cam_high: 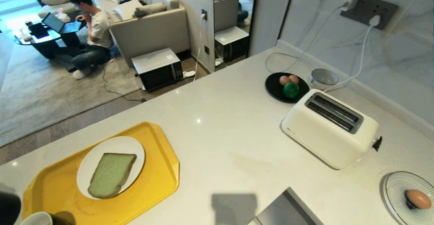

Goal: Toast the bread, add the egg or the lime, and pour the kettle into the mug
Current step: Pick up the egg

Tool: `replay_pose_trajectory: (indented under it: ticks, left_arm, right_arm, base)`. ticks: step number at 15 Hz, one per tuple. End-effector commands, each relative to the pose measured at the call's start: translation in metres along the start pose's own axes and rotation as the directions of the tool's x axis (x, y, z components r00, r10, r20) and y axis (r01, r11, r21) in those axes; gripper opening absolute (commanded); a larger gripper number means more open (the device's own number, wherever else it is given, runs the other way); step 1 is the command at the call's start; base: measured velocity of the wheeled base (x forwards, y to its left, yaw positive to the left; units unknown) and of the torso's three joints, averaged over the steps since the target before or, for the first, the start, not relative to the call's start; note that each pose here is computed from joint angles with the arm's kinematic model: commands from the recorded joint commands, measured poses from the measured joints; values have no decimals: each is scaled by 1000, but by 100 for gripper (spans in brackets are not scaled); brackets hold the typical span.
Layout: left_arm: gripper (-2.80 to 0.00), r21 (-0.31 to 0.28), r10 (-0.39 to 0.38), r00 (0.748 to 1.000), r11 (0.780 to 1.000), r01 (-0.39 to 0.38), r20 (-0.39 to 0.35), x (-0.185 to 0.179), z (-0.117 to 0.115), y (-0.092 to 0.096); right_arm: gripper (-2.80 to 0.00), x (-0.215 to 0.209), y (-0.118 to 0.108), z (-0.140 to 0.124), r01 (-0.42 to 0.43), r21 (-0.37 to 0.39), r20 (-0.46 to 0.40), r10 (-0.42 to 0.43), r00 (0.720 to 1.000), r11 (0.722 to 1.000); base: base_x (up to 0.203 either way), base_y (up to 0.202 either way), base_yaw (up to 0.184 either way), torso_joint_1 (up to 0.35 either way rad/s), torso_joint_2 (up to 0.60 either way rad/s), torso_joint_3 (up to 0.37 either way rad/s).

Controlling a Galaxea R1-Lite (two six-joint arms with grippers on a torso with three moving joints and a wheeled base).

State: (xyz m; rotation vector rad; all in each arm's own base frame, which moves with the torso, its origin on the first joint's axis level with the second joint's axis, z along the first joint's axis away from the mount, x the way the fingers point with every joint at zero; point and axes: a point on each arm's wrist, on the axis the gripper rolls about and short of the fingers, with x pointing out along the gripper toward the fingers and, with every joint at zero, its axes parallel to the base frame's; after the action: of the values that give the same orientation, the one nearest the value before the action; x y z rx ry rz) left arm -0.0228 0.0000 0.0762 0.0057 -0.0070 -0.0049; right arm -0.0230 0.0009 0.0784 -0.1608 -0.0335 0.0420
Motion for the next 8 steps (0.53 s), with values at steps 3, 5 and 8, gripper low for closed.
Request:
replay_pose_trajectory:
  ticks: [3,5,8]
  left_arm:
    - [-280,-1,0,1000,1000,0,1,0,0,0]
    - [-280,-1,0,1000,1000,0,1,0,0,0]
    - [-280,-1,0,1000,1000,0,1,0,0,0]
  right_arm:
    - [-280,0,0,0,-2,-2,-2,2,1000,1000]
    - [-280,0,0,-1,-2,-4,-4,2,1000,1000]
    - [-280,0,0,-2,-5,-1,-19,5,1000,1000]
  base:
    - [2,7,-172,1,4,3]
    - [3,10,-172,2,4,0]
    - [1,7,-162,3,4,2]
